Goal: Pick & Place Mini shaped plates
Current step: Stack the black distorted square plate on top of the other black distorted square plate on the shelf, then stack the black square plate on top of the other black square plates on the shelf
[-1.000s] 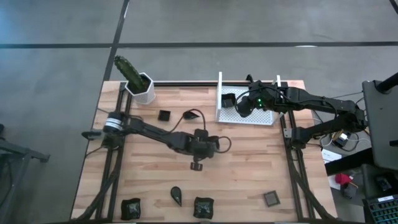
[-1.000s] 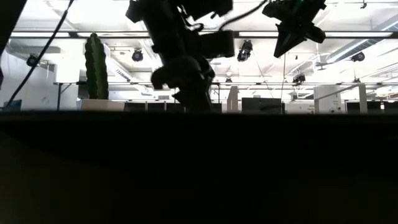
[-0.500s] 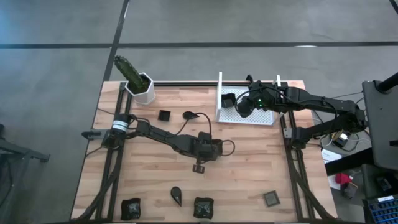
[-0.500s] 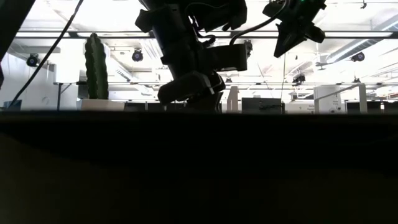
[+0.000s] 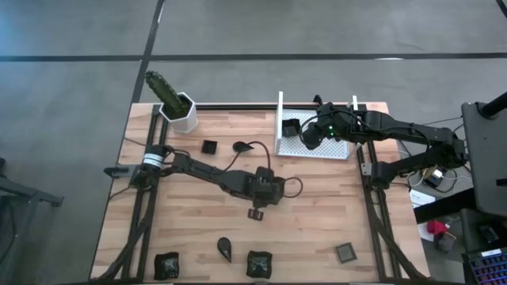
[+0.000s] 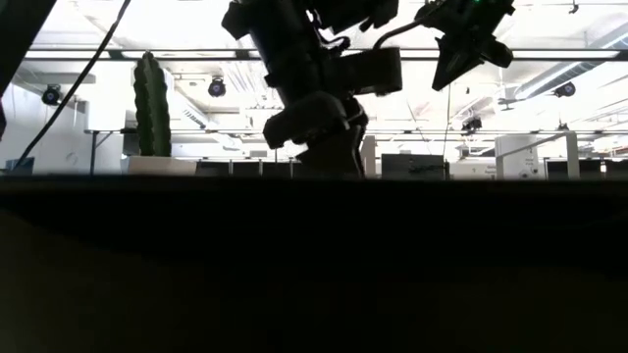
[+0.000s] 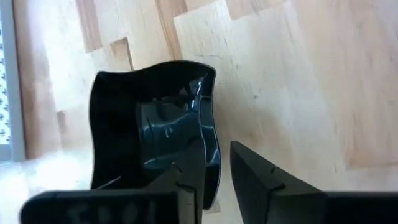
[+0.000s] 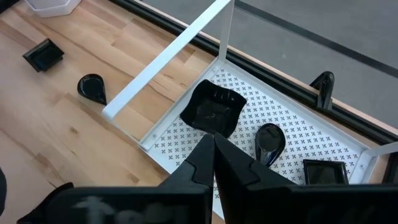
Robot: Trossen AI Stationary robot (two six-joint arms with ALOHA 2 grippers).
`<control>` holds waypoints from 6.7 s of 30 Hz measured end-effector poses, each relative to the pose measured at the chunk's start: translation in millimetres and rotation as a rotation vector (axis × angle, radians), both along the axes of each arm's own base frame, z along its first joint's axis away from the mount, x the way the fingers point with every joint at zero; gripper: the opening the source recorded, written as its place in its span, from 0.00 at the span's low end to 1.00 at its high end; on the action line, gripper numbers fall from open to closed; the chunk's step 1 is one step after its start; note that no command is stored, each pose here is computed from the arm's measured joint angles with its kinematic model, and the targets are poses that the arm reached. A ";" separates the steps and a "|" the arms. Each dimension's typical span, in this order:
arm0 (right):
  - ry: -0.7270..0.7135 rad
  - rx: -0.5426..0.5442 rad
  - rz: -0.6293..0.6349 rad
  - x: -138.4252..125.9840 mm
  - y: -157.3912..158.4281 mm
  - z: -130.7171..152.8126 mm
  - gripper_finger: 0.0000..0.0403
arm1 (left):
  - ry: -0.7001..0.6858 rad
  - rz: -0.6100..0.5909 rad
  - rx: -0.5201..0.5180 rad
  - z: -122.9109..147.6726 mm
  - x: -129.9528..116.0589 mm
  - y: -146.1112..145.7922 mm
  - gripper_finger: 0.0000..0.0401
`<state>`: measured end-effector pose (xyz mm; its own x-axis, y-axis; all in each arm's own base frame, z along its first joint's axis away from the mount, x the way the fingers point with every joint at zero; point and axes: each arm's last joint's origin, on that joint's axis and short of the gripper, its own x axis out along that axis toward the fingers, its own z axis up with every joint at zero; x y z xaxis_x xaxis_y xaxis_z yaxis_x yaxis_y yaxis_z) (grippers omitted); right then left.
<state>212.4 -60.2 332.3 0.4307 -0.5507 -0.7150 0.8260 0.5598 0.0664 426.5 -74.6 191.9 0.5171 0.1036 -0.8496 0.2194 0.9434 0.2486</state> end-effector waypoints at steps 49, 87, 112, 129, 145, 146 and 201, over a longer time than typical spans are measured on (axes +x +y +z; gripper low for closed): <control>-0.068 0.159 0.786 38.6 50.9 -97.7 0.11 | -0.490 0.425 0.065 158.2 -181.8 52.3 0.19; 0.255 0.207 0.822 116.5 46.1 -188.0 0.18 | -0.518 0.423 0.061 162.4 -192.7 53.9 0.19; 0.099 0.239 0.482 46.4 45.4 -74.7 0.02 | -0.510 0.400 0.084 162.4 -192.7 53.9 0.19; -0.120 0.184 -0.375 -13.7 -24.7 -47.1 0.02 | -0.519 0.395 0.086 163.4 -192.0 53.8 0.19; -0.047 0.374 -0.341 27.4 -120.5 -124.9 0.02 | -0.532 0.396 0.082 164.5 -191.3 53.7 0.19; -0.042 0.379 -0.340 30.0 -122.3 -129.6 0.02 | -0.532 0.396 0.082 164.5 -191.3 53.7 0.19; -0.102 0.192 0.223 14.5 -21.6 -43.5 0.03 | -0.535 0.414 0.065 164.1 -191.5 53.8 0.19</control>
<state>226.9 -81.8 288.8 0.6008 -0.2932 -0.7437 0.6676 0.6958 0.2649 234.9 -20.8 356.1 0.7711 0.4257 -0.4736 -0.3256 0.9027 0.2813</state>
